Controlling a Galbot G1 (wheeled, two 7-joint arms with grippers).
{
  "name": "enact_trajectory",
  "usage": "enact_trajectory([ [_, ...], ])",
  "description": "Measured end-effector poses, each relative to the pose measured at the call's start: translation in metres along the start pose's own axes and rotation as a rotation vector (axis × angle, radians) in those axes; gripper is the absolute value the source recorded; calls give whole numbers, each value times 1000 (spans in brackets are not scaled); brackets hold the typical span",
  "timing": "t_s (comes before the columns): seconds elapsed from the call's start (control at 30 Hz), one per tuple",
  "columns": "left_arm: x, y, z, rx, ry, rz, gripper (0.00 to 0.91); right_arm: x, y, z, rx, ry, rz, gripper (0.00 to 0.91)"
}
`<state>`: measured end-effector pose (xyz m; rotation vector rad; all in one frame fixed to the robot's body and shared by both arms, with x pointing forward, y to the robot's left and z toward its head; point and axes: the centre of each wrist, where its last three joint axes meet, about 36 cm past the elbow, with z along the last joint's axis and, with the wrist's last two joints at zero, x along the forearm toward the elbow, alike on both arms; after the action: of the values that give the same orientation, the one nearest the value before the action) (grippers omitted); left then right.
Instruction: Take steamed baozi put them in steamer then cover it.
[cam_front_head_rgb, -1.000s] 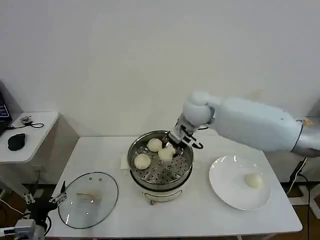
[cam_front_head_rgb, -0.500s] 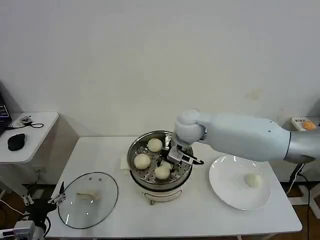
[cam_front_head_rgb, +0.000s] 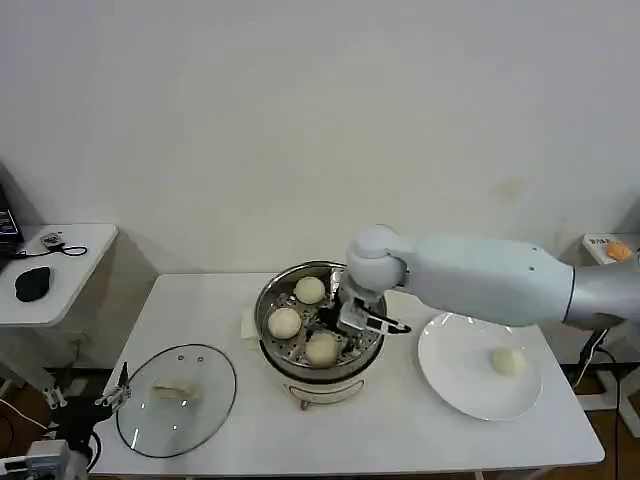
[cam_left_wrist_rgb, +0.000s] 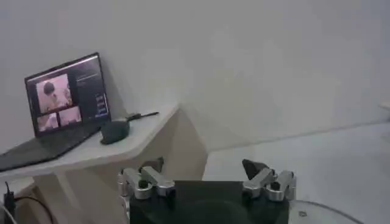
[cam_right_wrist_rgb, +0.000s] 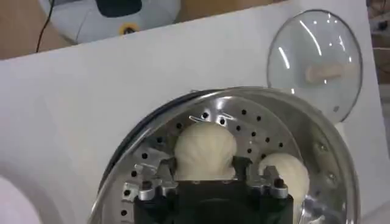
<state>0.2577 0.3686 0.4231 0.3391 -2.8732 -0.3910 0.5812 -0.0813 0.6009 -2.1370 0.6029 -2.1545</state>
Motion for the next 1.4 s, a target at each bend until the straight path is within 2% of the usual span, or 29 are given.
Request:
enact_trajectory([
  [0.2,-3,1,0,-5,-2,3,907,20,5,11,-25,26,42,907],
  [0.3,-5,3,-1,-6,-4,4,907,35,11,21,-64,52,75,907],
  [0.37,-7,3,-2,-7,-7,7,907,48,17,29,-107,73,98,907],
  [0.53,-11,2,-6,-9,-18,23,907,80,45,55,-274,131,140,907],
  [0.67,-15,-1,-6,-12,-23,36,907,96,82,70,-422,177,151,907],
  [0.9,-23,-5,-5,-13,-29,58,907,116,170,85,-668,269,145,907],
  [1.17,-26,-13,-6,-7,-33,79,907,110,264,88,-886,343,110,907],
  [1.4,-28,-17,0,-10,-22,90,907,79,329,82,-1037,355,62,907],
])
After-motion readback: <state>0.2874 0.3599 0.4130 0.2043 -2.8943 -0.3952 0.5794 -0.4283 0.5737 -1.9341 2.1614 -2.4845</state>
